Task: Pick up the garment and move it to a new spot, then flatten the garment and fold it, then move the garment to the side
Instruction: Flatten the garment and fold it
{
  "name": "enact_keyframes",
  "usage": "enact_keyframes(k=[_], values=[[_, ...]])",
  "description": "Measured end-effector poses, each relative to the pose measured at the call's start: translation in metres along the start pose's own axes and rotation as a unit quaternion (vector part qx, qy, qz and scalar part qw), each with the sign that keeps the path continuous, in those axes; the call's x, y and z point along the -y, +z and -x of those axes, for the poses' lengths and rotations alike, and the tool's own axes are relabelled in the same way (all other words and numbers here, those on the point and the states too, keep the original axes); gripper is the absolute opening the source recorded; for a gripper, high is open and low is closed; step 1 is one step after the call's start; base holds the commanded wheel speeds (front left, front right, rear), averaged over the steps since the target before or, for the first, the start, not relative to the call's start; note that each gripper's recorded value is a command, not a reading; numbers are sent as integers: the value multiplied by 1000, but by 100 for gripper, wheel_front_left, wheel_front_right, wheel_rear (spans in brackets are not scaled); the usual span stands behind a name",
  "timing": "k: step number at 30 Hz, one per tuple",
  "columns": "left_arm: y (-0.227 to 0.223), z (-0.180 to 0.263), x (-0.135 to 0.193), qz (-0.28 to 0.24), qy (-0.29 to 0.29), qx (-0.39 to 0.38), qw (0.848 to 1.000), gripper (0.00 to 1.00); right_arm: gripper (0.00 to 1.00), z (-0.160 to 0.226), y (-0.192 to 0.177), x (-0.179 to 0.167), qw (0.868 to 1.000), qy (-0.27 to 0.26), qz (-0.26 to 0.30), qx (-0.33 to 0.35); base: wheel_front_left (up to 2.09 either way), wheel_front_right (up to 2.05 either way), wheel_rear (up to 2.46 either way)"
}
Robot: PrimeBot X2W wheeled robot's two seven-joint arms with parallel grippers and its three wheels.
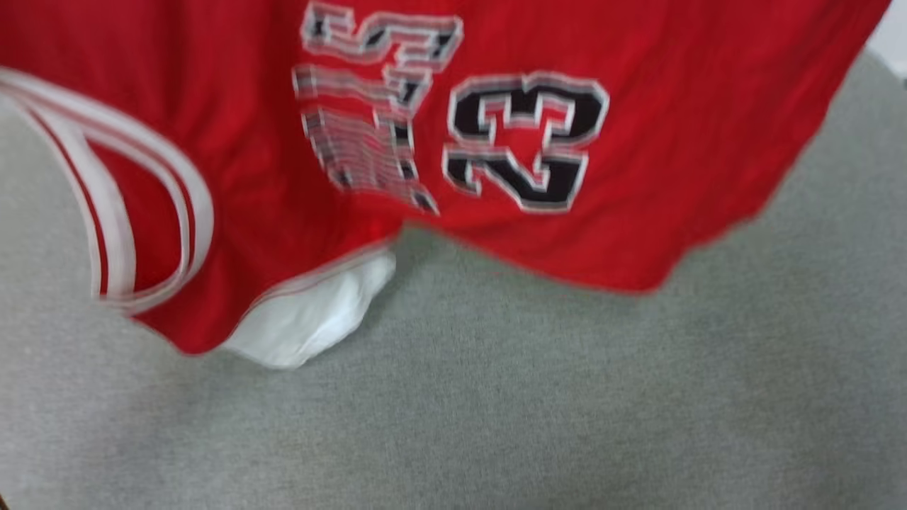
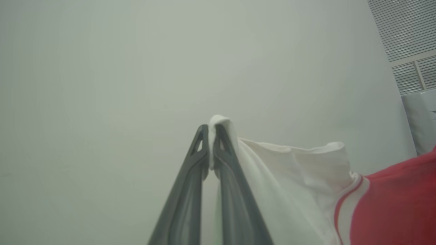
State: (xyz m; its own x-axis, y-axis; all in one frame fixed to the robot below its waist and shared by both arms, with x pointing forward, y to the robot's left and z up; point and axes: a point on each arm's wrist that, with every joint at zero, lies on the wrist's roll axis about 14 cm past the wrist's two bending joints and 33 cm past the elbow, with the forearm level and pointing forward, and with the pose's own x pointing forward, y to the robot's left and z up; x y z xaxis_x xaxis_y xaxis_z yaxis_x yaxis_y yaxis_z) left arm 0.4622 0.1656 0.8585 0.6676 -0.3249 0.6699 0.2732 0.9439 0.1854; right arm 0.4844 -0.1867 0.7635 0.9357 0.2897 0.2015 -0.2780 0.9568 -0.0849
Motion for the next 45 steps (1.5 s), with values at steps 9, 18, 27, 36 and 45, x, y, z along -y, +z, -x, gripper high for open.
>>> enact_keyframes(k=[9,18,27,36,45], values=[[-60,-55,-19,-32,-16,-15,999,0,0,-67,-34,33,999,-32,9,9,0,0,0],[-116,-110,-43,-48,3,3,999,0,0,-145,-71,58,997,-71,-11,42,0,0,0],[-210,-115,-58,-43,21,-50,998,0,0,-196,-146,63,996,-86,-24,8,0,0,0],[-309,-39,-28,10,8,-160,987,0,0,-183,-249,32,991,-65,-75,-92,0,0,0],[-344,72,14,75,15,-268,960,0,0,-122,-305,-4,979,-34,-95,-176,0,0,0]])
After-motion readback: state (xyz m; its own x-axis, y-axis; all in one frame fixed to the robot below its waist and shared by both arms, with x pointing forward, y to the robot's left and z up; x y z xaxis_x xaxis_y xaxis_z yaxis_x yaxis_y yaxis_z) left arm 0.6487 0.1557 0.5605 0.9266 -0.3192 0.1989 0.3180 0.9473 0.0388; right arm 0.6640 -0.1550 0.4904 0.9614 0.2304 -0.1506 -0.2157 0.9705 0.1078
